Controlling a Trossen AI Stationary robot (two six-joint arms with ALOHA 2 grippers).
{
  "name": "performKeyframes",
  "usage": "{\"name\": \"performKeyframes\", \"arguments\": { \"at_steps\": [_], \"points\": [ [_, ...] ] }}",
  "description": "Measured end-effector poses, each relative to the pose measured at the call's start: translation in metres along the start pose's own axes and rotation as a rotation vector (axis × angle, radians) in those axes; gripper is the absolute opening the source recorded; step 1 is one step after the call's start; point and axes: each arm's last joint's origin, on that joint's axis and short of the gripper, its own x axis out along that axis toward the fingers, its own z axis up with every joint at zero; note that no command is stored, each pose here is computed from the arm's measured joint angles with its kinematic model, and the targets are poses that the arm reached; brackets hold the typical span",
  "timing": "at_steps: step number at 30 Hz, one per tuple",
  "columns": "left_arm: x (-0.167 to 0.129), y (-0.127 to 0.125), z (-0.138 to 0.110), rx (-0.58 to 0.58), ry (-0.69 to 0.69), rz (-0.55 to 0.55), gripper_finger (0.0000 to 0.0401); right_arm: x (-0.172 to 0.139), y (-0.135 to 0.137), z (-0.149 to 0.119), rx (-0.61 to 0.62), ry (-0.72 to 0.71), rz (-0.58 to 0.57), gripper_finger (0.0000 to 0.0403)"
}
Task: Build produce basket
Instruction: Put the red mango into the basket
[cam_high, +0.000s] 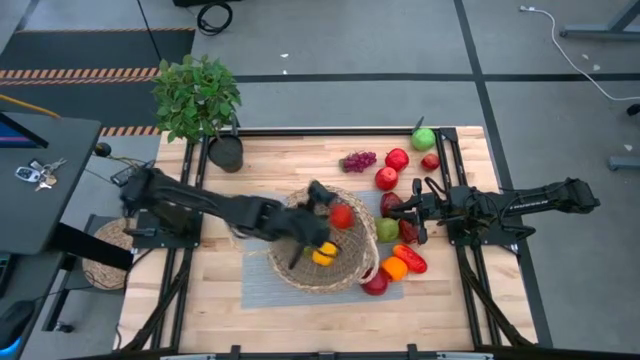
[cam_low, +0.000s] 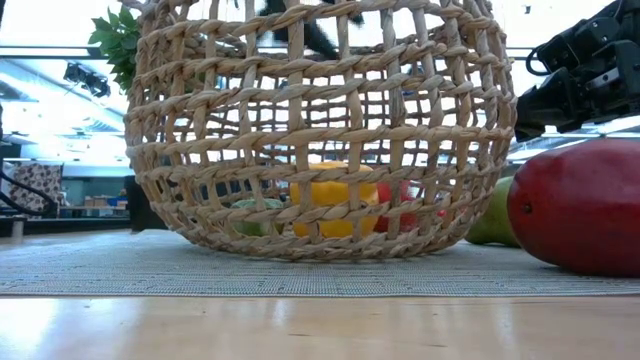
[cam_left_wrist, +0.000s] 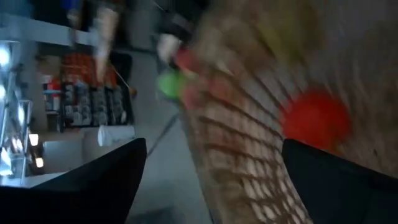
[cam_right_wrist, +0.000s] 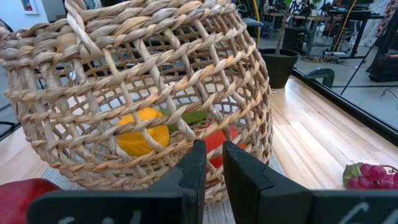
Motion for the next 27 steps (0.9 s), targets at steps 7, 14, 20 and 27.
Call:
{"name": "performKeyframes", "arguments": {
  "at_steps": [7,14,20,27],
  "points": [
    [-0.074,0.075,-0.035,-0.422,-0.260,0.105,0.0382,0.000,0.000,0.000,0.000,0.000,0.000,0.0061],
    [-0.118,0.105,-0.096,-0.688,-0.451,0.045,0.0382,0.000,0.000,0.000,0.000,0.000,0.000,0.0061],
    [-0.127,0.079,-0.141,-0.853,-0.563,0.088,0.0382,0.000,0.000,0.000,0.000,0.000,0.000,0.0061],
    [-0.122,0.030,-0.179,-0.999,-0.631,0.158,0.0382,0.000,0.000,0.000,0.000,0.000,0.000,0.0061]
  ]
}}
